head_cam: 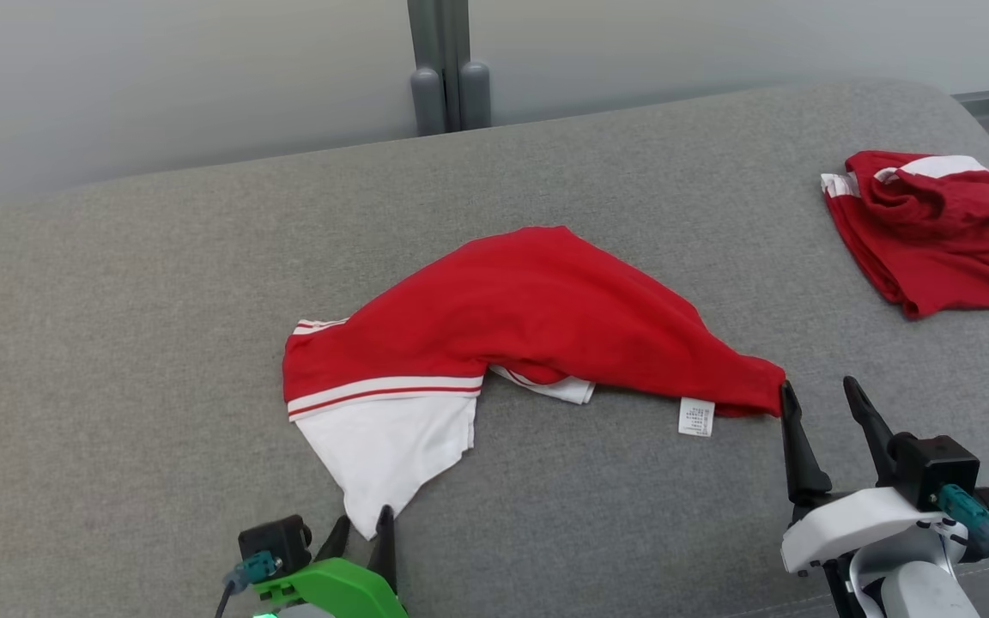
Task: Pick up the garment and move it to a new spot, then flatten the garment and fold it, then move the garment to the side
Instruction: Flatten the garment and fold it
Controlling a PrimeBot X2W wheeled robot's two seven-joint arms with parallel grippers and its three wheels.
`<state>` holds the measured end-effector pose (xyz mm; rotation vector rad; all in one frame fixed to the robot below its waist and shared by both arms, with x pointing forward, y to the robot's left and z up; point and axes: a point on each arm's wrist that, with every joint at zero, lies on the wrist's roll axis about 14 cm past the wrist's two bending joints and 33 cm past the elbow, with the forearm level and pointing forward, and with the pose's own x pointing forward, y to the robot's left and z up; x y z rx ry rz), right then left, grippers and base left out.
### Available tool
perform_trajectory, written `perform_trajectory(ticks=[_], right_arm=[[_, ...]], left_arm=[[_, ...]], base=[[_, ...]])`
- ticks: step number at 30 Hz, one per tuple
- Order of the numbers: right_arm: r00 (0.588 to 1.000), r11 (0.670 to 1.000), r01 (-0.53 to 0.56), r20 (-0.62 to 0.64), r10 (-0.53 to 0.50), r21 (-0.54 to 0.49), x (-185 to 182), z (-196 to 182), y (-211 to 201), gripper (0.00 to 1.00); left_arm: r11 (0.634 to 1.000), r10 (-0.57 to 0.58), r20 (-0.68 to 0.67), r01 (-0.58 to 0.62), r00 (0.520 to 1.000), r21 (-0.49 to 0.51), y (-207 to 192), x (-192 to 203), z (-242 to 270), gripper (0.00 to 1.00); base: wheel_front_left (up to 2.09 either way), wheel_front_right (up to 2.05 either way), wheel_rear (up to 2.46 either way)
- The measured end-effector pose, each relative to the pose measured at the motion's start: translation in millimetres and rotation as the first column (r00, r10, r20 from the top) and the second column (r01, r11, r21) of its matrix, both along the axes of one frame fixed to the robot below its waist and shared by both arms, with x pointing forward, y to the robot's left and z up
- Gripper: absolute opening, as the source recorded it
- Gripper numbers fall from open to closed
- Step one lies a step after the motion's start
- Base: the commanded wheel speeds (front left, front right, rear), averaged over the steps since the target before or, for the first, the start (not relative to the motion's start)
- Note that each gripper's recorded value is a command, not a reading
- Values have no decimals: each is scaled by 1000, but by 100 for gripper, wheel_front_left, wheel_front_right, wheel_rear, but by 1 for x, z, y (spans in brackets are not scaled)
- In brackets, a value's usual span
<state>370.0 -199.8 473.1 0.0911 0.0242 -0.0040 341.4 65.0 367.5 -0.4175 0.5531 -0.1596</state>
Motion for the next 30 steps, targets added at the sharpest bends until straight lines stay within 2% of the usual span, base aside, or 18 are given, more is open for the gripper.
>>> perform_trajectory(ticks=[1, 2, 5, 11, 17, 21, 30], right_arm=[[1000, 1000, 10, -8, -10, 0, -1, -2, -3, 100], [1000, 1000, 21, -19, -21, 1, -2, -6, -7, 100], [996, 998, 56, -64, -55, 17, -5, -18, -17, 100], [990, 995, 85, -116, -78, 59, 1, -34, -22, 100], [985, 992, 82, -161, -67, 91, 7, -50, -15, 100], [979, 988, 92, -192, -68, 122, 10, -60, -13, 100], [966, 981, 85, -255, -39, 174, 28, -76, 3, 100]], left_arm=[[1000, 0, -6, 0, 1000, -7, -2, 1, -1, 46], [1000, 0, -8, 0, 1000, -10, -2, 3, -2, 41], [1000, 4, -3, -4, 1000, -25, -6, 8, -1, 0], [998, 46, 43, -45, 998, -35, 0, 15, 6, 0], [989, 146, 126, -142, 981, -38, 33, 27, 24, 0], [983, 185, 141, -182, 972, -38, 47, 20, 27, 0], [979, 205, 144, -201, 968, -41, 52, 10, 33, 0]], base=[[0, 0, 0], [0, 0, 0], [0, 0, 0], [0, 0, 0], [0, 0, 0], [0, 0, 0], [0, 0, 0]])
